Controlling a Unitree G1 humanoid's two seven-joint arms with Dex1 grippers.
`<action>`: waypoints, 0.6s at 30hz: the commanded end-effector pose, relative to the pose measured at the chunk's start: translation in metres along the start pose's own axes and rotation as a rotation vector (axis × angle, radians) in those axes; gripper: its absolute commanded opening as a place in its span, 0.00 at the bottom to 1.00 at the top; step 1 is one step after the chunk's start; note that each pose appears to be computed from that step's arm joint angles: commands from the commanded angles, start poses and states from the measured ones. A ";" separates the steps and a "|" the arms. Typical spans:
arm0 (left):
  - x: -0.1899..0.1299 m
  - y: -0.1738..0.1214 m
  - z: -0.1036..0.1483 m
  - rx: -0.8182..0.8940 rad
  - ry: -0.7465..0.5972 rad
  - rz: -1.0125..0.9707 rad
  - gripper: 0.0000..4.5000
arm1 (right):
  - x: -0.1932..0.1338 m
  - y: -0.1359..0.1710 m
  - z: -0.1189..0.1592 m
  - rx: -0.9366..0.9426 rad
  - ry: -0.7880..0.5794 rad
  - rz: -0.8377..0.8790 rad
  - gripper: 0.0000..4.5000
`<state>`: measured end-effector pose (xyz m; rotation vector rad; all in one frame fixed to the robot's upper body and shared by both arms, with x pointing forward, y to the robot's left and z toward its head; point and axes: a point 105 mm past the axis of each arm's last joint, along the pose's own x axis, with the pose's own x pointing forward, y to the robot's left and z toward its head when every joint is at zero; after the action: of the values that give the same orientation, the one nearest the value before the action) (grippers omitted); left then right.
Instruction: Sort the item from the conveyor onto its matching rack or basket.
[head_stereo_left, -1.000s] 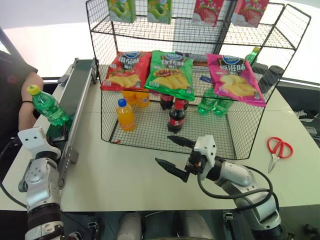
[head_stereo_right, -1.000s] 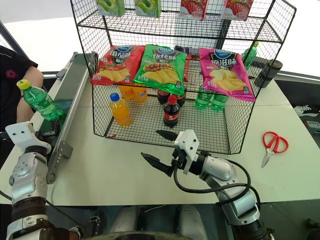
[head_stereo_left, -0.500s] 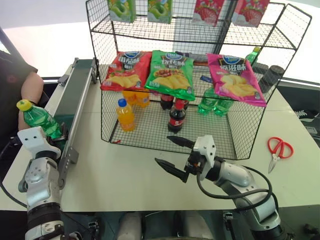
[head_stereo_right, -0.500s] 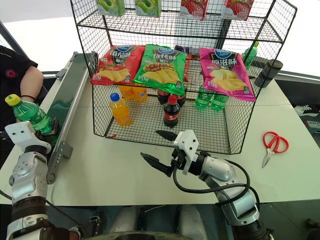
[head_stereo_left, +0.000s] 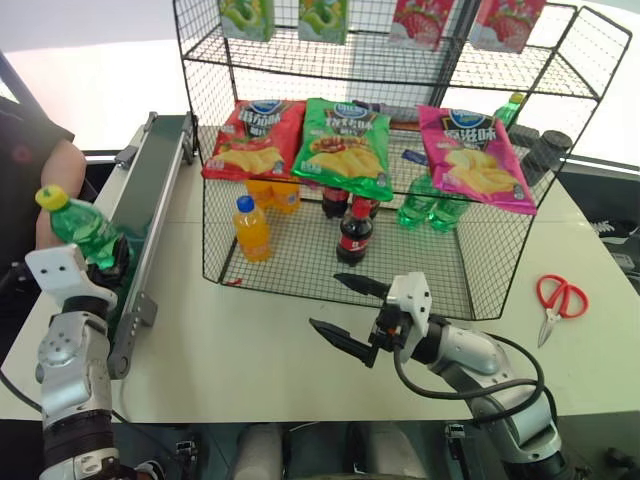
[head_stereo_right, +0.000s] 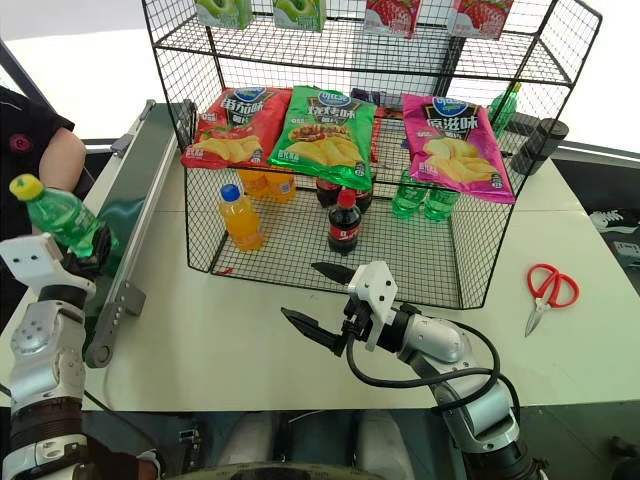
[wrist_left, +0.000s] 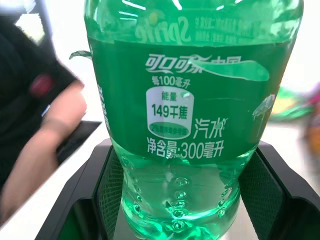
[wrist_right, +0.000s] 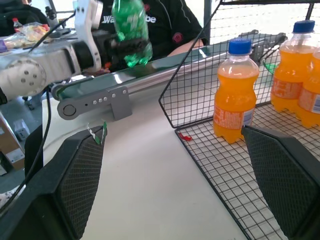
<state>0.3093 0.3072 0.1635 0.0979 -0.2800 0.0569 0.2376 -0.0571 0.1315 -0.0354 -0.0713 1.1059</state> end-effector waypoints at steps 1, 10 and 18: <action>0.002 -0.040 0.038 0.055 -0.118 -0.209 0.62 | -0.004 -0.010 0.009 -0.041 -0.013 -0.008 1.00; -0.028 -0.154 0.019 -0.054 0.000 -0.801 0.62 | -0.007 -0.018 0.017 -0.070 -0.025 -0.046 1.00; -0.037 -0.226 0.014 -0.140 0.023 -1.200 0.62 | -0.002 -0.013 0.020 -0.039 -0.023 -0.048 1.00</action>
<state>0.2902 0.0923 0.1369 0.1111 -0.1261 -1.0666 0.2514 -0.0696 0.1395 -0.0585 -0.0653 1.0444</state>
